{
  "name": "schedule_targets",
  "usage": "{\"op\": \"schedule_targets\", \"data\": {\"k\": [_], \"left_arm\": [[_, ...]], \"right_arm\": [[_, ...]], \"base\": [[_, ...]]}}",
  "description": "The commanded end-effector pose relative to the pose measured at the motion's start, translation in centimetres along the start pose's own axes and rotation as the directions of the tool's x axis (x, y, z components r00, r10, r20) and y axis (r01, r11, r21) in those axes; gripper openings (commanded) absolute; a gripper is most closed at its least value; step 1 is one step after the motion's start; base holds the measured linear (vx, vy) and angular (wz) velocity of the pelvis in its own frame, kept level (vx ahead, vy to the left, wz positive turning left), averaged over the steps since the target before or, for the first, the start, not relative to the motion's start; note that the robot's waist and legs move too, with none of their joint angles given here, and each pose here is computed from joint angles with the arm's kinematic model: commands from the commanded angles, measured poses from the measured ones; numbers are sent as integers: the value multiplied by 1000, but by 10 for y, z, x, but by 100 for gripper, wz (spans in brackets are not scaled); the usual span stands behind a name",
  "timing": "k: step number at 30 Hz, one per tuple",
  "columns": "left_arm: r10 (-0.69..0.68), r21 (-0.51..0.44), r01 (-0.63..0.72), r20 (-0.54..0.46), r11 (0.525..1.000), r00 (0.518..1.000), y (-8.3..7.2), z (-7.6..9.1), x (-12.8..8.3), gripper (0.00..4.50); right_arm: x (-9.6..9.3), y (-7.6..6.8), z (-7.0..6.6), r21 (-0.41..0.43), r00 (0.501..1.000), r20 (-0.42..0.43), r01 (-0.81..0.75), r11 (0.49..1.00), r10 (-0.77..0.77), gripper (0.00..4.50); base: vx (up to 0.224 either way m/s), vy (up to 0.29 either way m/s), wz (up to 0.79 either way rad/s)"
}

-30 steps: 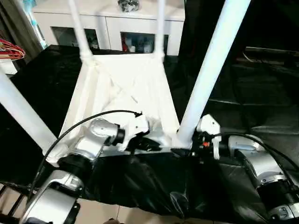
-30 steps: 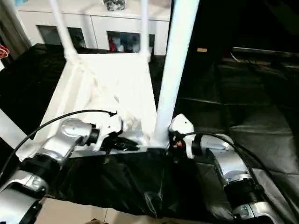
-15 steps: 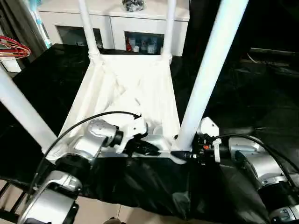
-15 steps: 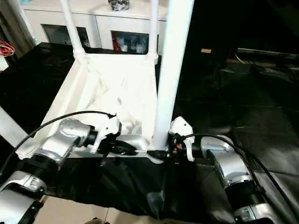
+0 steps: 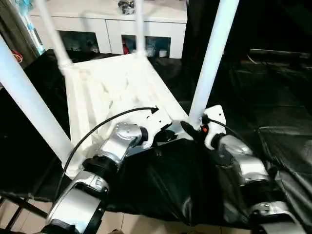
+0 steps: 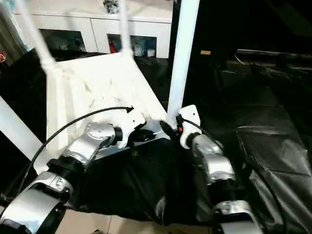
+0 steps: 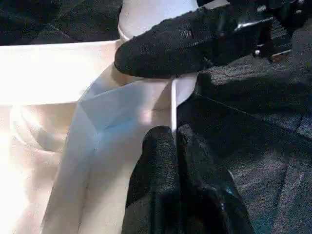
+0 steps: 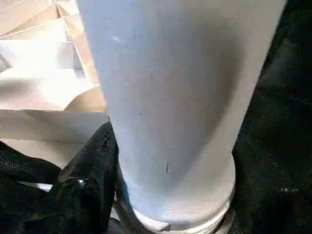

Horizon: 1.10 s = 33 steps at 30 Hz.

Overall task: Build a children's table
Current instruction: Rotate leg to tighten

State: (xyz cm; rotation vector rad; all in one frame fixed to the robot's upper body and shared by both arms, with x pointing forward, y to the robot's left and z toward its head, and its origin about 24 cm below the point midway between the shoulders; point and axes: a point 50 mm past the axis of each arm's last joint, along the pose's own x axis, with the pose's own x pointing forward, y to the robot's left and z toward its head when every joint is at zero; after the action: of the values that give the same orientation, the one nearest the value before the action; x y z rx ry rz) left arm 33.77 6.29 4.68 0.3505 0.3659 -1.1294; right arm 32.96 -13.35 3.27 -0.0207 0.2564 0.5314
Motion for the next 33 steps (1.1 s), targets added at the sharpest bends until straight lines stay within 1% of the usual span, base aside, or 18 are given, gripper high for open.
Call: {"op": "schedule_targets", "data": {"k": [1,2,3,4,6,10,16,17,18,19,20,21,22,23,24,25,29,33], "left_arm": [[-74,63,69,76,996,994,-11,17,10,0],[-89,71,83,77,994,993,-10,15,7,0],[-100,74,94,78,993,992,-10,14,6,0],[-100,74,94,78,993,992,-10,14,6,0],[-167,99,159,78,982,983,-12,10,-1,0],[-244,108,235,83,966,966,-14,5,-11,0],[-244,108,235,83,966,966,-14,5,-11,0],[-254,108,244,84,964,964,-14,4,-13,0],[-277,106,267,85,958,957,-14,2,-17,0],[-277,106,267,85,958,957,-14,2,-17,0],[-313,99,305,72,947,947,-11,-1,-24,0],[-330,95,323,64,942,942,-10,-3,-28,0],[-376,86,372,42,924,925,-6,-7,-37,0],[-376,86,372,42,924,925,-6,-7,-37,0],[-395,83,391,34,917,918,-5,-9,-41,0],[-395,86,392,27,916,918,-4,-9,-43,0],[-391,87,388,22,917,920,-3,-10,-45,0],[-400,83,397,22,914,916,-5,-11,-45,0]], "right_arm": [[11,30,3,-14,984,15,-176,984,176,345],[8,26,4,-18,983,12,-185,983,186,364],[7,24,4,-23,981,9,-193,981,194,364],[7,24,4,-23,981,9,-193,981,194,384],[0,19,4,-68,972,-9,-237,969,237,394],[-12,13,5,-115,944,-31,-331,937,330,394],[-12,13,5,-115,944,-31,-331,937,330,394],[-14,12,5,-122,935,-36,-355,927,353,394],[-22,11,4,-133,907,-50,-421,897,418,394],[-22,11,4,-133,907,-50,-421,897,418,394],[-34,9,3,-136,849,-101,-529,838,519,378],[-39,8,2,-133,824,-124,-566,813,553,369],[-50,5,0,-122,756,-182,-651,749,628,362],[-50,5,0,-122,756,-182,-651,749,628,359],[-53,4,-1,-121,738,-201,-671,731,644,349],[-53,4,0,-126,739,-203,-670,732,642,349],[-53,4,2,-128,741,-191,-669,732,644,306],[-55,9,-2,-108,714,-201,-697,709,671,286]], "base": [[0,0,0],[0,0,0],[0,0,0],[0,0,0],[0,0,0],[0,0,0],[0,0,0],[0,0,0],[0,0,0],[0,0,0],[0,0,0],[0,0,0],[0,0,0],[0,0,0],[0,0,0],[0,0,0],[0,0,0],[0,0,0]]}}
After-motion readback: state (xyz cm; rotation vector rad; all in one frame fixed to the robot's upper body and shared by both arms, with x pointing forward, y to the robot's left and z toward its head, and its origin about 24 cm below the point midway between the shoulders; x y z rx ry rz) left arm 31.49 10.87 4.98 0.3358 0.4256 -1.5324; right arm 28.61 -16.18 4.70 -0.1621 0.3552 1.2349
